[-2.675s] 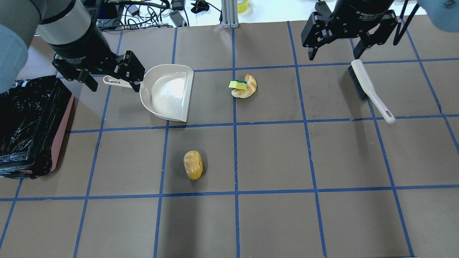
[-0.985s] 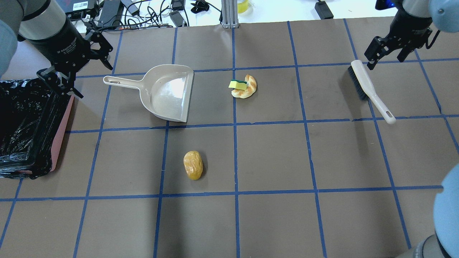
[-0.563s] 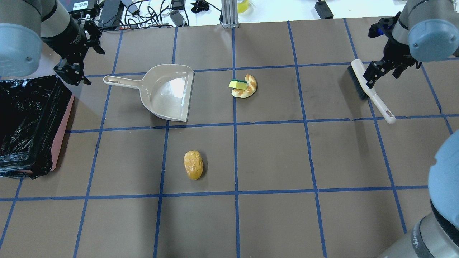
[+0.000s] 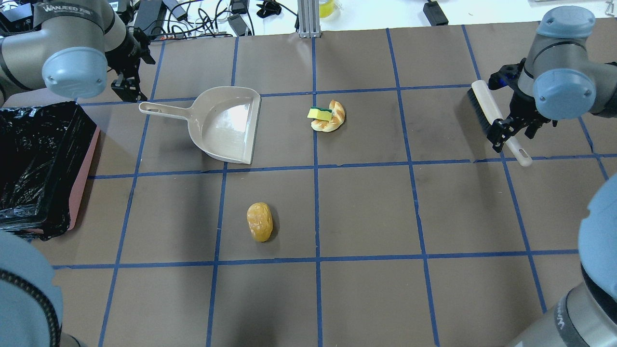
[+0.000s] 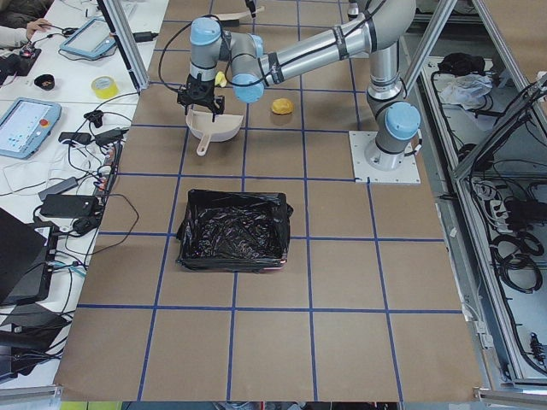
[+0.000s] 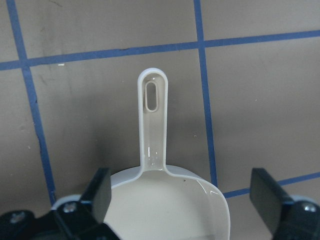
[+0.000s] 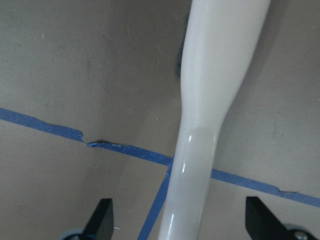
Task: Sweep and dump trash into bin
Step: 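Lift the dustpan with left gripper while right gripper lifts the brush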
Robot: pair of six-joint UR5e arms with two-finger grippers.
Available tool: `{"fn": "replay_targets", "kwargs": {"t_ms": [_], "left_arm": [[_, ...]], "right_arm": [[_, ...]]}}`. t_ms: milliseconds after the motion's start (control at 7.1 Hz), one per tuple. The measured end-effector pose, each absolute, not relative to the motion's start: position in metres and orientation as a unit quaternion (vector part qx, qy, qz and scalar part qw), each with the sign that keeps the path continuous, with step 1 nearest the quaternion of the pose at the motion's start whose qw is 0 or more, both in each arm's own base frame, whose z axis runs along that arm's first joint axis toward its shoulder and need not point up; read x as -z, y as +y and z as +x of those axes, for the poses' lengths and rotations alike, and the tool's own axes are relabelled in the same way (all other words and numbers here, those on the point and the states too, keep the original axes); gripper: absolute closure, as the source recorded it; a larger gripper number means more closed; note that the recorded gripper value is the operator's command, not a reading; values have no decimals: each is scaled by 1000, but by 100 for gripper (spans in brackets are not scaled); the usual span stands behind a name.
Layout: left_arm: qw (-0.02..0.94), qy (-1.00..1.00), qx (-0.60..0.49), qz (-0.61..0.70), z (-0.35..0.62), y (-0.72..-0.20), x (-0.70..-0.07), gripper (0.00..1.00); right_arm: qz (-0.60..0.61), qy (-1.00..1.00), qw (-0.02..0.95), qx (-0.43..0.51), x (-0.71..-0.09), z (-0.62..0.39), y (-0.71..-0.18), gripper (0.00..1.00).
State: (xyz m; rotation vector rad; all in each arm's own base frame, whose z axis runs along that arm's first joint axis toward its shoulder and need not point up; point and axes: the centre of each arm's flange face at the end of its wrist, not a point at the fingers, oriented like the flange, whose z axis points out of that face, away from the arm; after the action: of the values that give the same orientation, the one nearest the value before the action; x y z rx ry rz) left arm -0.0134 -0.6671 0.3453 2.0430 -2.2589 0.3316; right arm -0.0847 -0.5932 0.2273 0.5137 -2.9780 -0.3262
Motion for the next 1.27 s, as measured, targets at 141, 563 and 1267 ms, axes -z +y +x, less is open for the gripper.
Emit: {"fn": "replay_targets", "kwargs": {"t_ms": [141,563,1267], "left_arm": [[33,-733,-99,672,-9,-679,-323,4],[9,-732,-80,677,0,-693,-270,5],[-18,-724,-62,687,2,-691,-236,92]], "right_arm": [[164,-979,52,110,-225,-88,-590,16],[122,-985,43,114,-225,-107,-578,18],[99,-990,22,97,-229,-105,-573,44]]}}
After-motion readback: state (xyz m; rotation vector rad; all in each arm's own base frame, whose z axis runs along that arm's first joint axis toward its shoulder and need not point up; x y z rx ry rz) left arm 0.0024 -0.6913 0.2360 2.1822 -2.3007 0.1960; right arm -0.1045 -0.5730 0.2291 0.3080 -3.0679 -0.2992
